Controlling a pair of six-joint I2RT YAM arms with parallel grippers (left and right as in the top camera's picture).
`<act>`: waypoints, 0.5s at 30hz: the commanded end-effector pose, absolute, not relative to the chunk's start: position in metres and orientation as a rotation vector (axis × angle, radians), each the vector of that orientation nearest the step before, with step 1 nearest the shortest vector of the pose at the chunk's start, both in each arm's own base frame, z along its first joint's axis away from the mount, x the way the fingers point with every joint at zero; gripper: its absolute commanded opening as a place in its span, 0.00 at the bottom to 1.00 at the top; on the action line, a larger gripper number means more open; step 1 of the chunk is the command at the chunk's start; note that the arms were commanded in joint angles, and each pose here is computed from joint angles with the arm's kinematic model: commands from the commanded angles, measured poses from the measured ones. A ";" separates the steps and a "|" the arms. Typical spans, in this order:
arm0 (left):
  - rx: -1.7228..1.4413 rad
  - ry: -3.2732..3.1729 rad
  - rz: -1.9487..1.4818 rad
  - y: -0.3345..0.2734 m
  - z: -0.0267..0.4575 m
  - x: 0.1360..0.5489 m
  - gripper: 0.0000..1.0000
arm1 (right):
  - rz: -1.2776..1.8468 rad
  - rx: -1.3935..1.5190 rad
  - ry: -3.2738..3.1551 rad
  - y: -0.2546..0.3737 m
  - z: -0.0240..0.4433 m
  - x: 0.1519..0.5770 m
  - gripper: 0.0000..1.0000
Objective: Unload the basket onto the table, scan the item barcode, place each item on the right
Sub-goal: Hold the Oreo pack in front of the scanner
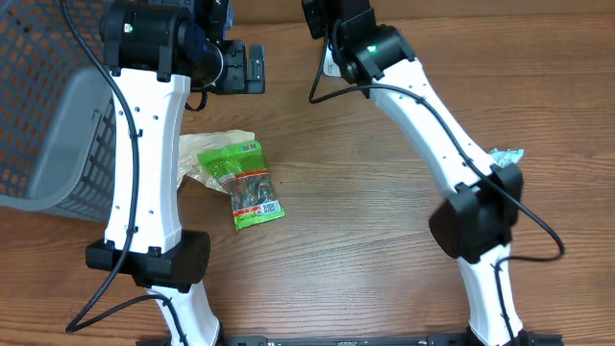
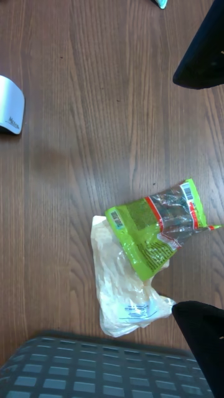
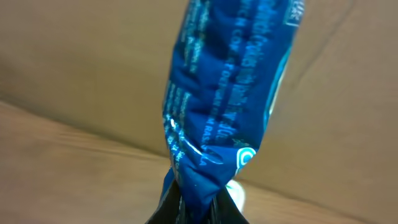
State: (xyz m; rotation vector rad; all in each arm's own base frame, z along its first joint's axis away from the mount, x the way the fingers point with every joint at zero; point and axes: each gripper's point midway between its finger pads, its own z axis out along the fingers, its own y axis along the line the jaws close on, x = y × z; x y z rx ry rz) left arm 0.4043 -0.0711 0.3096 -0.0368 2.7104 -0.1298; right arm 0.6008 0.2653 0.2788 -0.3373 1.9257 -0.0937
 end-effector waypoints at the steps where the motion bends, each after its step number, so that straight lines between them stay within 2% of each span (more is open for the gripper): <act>1: -0.016 2.684 -0.129 -0.070 0.317 0.405 1.00 | -0.487 -0.412 1.892 0.229 0.246 0.627 0.04; 5: -0.015 2.684 -0.129 -0.070 0.317 0.405 1.00 | -0.673 -0.490 1.815 0.226 0.231 0.644 0.04; 15: -0.015 2.684 -0.129 -0.070 0.317 0.405 1.00 | -0.854 -0.635 1.683 0.232 0.220 0.661 0.04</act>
